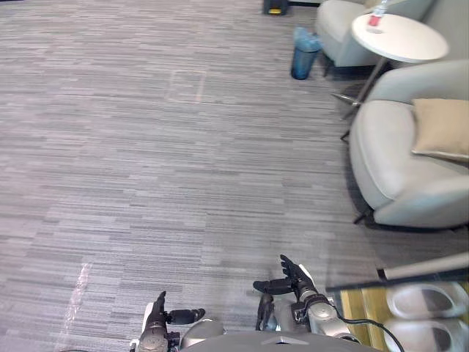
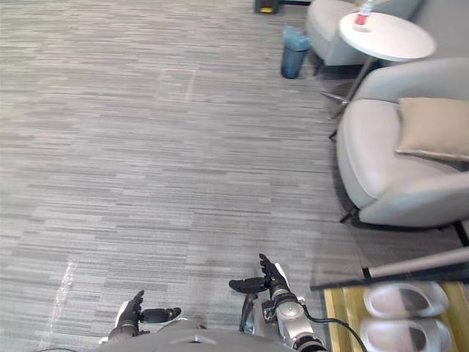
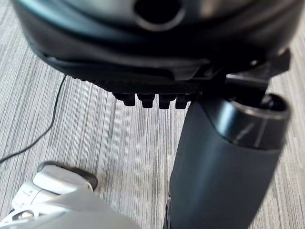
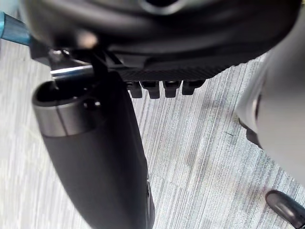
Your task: Organize the slippers on the shoe rack
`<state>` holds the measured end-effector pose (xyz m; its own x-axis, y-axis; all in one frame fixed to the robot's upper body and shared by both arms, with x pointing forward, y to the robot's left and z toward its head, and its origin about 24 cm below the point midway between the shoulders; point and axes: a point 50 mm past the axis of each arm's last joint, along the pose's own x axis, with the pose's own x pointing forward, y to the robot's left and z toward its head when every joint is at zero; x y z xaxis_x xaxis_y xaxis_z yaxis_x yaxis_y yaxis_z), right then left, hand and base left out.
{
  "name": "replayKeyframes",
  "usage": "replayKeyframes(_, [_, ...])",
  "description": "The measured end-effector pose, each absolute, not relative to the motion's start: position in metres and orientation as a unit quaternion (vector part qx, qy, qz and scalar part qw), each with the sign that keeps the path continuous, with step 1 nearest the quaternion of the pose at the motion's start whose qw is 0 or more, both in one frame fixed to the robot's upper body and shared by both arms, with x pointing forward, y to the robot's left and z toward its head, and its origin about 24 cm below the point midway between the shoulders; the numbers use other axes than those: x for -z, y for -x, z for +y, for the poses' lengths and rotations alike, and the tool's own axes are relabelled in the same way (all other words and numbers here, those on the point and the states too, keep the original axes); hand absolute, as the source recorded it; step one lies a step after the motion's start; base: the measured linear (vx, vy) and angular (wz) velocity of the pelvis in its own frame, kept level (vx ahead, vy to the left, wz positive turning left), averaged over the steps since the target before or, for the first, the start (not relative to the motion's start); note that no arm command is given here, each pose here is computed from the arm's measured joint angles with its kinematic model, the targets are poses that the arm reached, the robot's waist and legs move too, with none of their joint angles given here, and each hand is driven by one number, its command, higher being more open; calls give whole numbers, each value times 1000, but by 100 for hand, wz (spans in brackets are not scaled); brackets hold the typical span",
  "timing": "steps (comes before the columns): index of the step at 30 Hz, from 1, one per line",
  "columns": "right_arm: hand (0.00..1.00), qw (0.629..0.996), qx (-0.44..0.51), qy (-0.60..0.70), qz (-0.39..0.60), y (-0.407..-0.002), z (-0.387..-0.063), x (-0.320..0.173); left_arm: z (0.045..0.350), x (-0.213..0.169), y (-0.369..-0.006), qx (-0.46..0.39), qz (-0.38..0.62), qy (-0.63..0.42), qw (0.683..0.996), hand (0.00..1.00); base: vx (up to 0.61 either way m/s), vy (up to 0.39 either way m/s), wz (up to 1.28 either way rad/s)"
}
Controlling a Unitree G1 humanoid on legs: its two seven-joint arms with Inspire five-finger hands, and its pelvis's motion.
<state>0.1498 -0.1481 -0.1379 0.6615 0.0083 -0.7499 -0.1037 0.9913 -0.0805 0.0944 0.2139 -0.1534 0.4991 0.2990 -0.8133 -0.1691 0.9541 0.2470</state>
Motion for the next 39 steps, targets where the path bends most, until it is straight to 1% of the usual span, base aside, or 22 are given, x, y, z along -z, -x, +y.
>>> replayKeyframes(2, [100,911,-29,50,409,-145,-146,137,215,151,-95,-162,472,-47,866,100,429,-159,18])
replayKeyframes(4, [100,913,-19,30,406,-143,-142,136,218,148,-100,-170,459,-45,871,100,450,-69,-9])
replayKeyframes(8, [100,920,-18,33,390,-158,-140,131,221,139,-125,-164,425,-61,888,100,393,82,-6])
replayKeyframes(10, [100,915,-15,37,402,-151,-144,135,219,139,-127,-154,423,-70,890,100,573,220,15])
replayKeyframes(11, [100,910,-18,29,413,-147,-137,138,226,134,-136,-147,412,-89,895,100,626,231,54])
replayKeyframes(12, [100,908,-19,29,417,-145,-136,140,226,132,-142,-141,405,-94,898,100,542,211,59])
replayKeyframes(14, [100,906,-19,30,422,-146,-137,141,225,133,-142,-136,408,-96,898,100,413,192,27])
replayKeyframes(17, [100,897,-21,32,441,-141,-138,145,224,138,-133,-136,428,-97,888,100,573,233,24])
replayKeyframes(21, [100,908,-37,43,416,-152,-136,139,213,144,-126,-118,443,-98,883,100,418,84,49])
replayKeyframes(25, [100,922,-50,42,380,-163,-131,131,198,147,-125,-106,447,-81,885,100,467,-59,83])
replayKeyframes(30, [100,921,-36,38,385,-167,-134,130,184,148,-125,-82,448,-73,887,100,654,-201,61])
replayKeyframes(32, [100,922,-31,36,385,-159,-137,130,181,148,-126,-89,446,-61,889,100,541,-178,99])
replayKeyframes(33, [100,923,-29,35,382,-158,-138,129,181,146,-128,-102,438,-48,892,100,518,-140,60])
replayKeyframes(35, [100,919,-41,24,390,-155,-125,130,186,143,-126,-131,427,-32,894,100,575,-94,-9])
replayKeyframes(36, [100,918,-42,14,393,-154,-118,131,192,140,-130,-137,419,-38,897,100,523,-49,-9])
replayKeyframes(39, [100,922,-43,16,384,-162,-117,128,195,135,-141,-136,399,-43,906,100,461,65,-44])
